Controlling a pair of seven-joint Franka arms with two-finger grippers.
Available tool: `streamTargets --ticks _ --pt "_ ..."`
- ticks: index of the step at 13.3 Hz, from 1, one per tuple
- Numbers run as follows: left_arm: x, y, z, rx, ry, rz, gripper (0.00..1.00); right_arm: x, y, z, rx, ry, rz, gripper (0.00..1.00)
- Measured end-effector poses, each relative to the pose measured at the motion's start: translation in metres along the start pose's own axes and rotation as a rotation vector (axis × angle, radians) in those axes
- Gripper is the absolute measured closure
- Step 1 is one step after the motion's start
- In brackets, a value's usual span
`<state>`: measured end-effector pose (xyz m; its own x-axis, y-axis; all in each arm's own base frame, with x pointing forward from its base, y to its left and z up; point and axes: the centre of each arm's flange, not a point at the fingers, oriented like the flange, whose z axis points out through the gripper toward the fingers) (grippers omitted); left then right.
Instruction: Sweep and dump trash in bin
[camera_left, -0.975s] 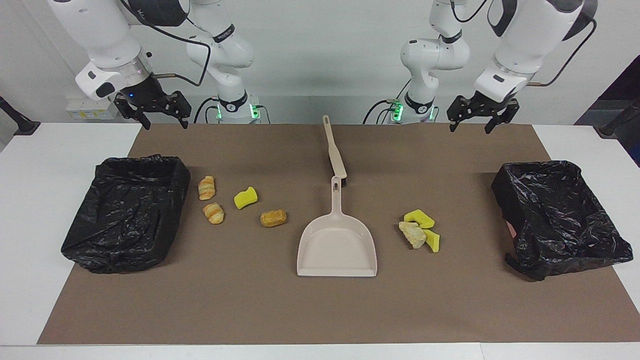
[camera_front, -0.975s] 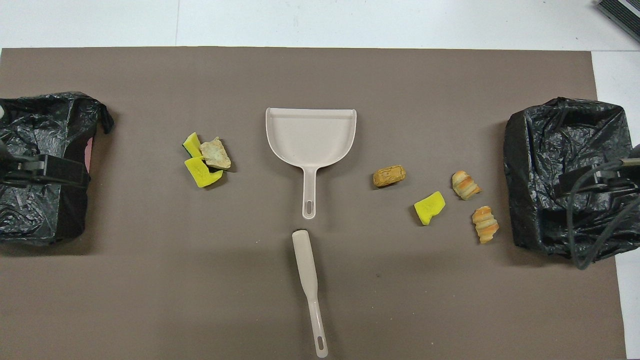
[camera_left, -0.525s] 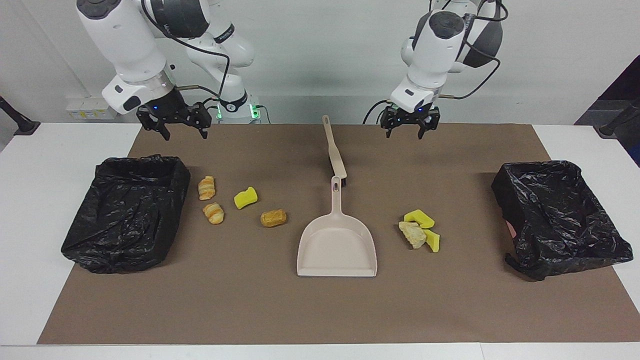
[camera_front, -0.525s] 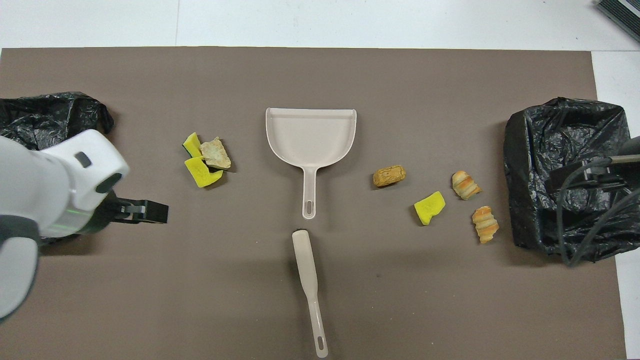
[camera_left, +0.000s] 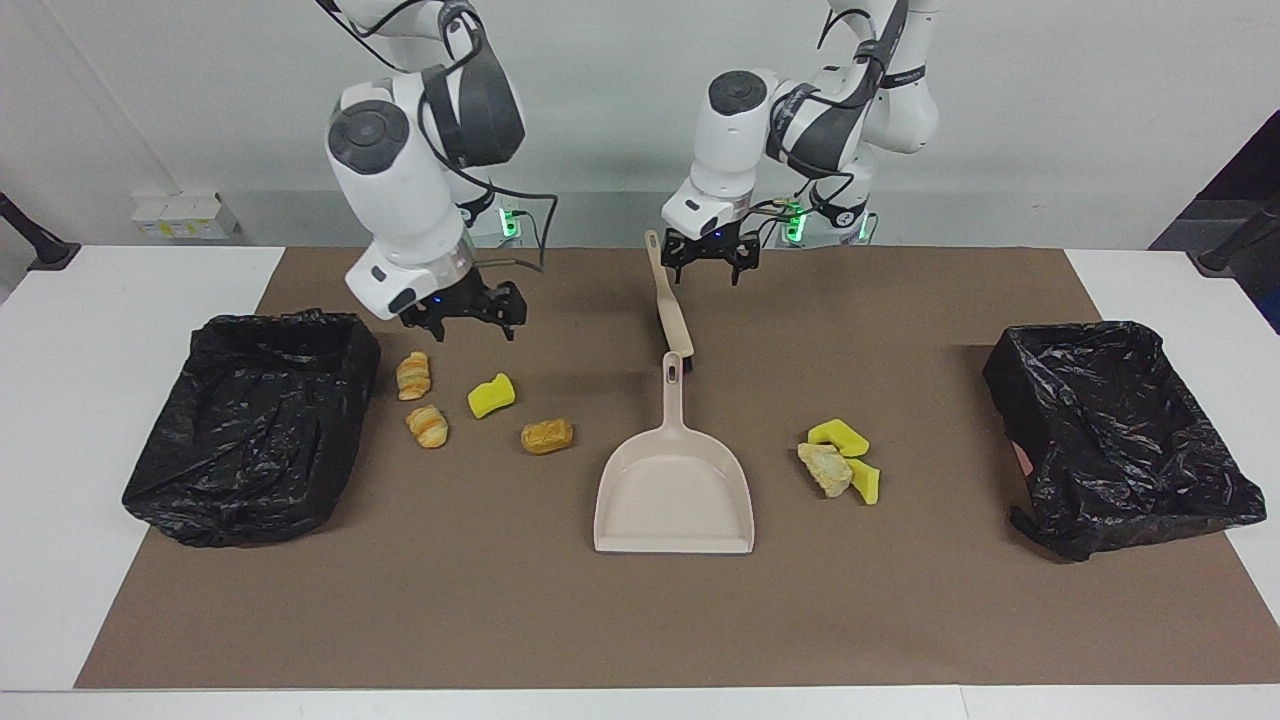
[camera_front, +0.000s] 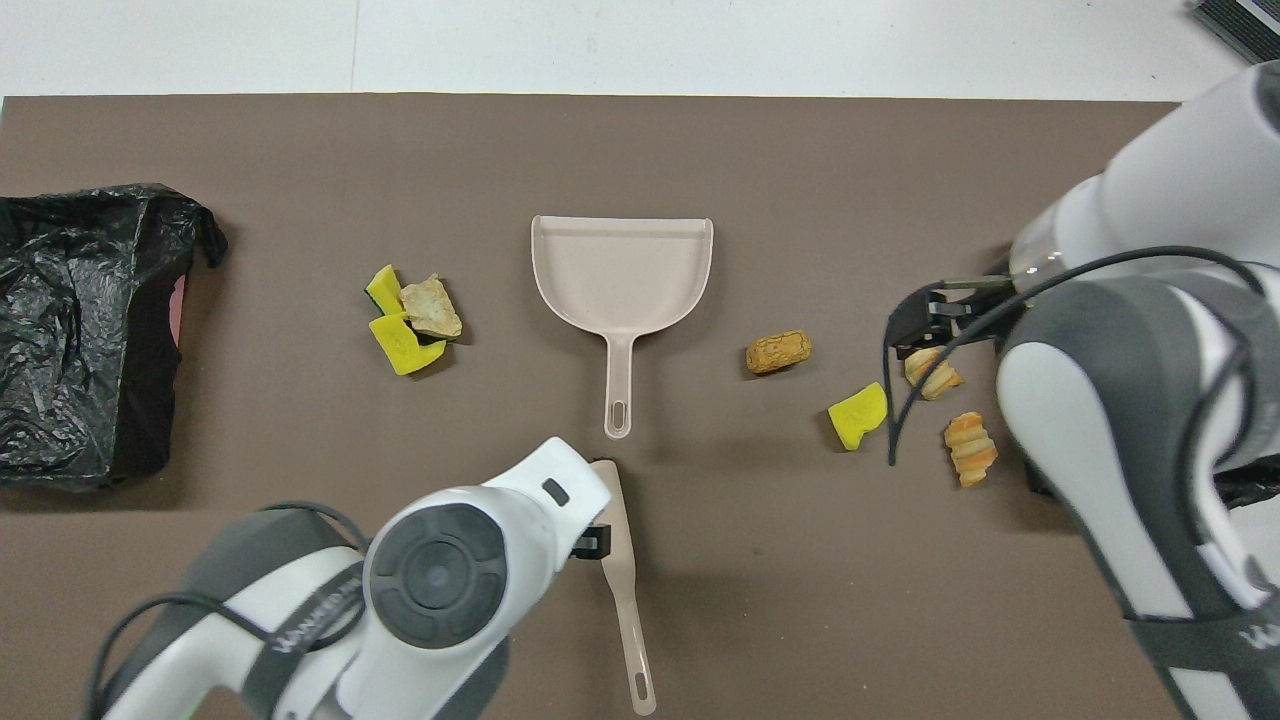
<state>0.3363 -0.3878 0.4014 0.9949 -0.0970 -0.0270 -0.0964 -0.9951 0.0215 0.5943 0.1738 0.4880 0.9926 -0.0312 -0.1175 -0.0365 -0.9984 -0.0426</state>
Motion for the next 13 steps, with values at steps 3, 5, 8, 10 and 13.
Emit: streamTargets --ticks 3,5,8,10,13 --pt "-0.03 0.029 0.037 0.007 -0.007 0.005 0.0 0.01 -0.049 0.036 0.006 0.008 0.038 0.0" --pt "-0.046 0.03 0.052 0.024 -0.02 0.008 0.0 0.014 -0.081 0.047 0.012 0.011 0.063 0.0" --pt "-0.065 0.037 0.059 0.032 -0.024 0.011 0.0 0.019 -0.132 0.067 0.036 0.041 0.092 0.0" --pt "-0.073 0.039 0.06 0.036 -0.026 0.018 0.0 0.016 -0.17 0.097 0.05 0.054 0.109 0.0" --pt "-0.087 0.039 0.08 0.072 -0.052 0.021 0.15 0.014 -0.204 0.133 0.037 0.061 0.083 0.07"
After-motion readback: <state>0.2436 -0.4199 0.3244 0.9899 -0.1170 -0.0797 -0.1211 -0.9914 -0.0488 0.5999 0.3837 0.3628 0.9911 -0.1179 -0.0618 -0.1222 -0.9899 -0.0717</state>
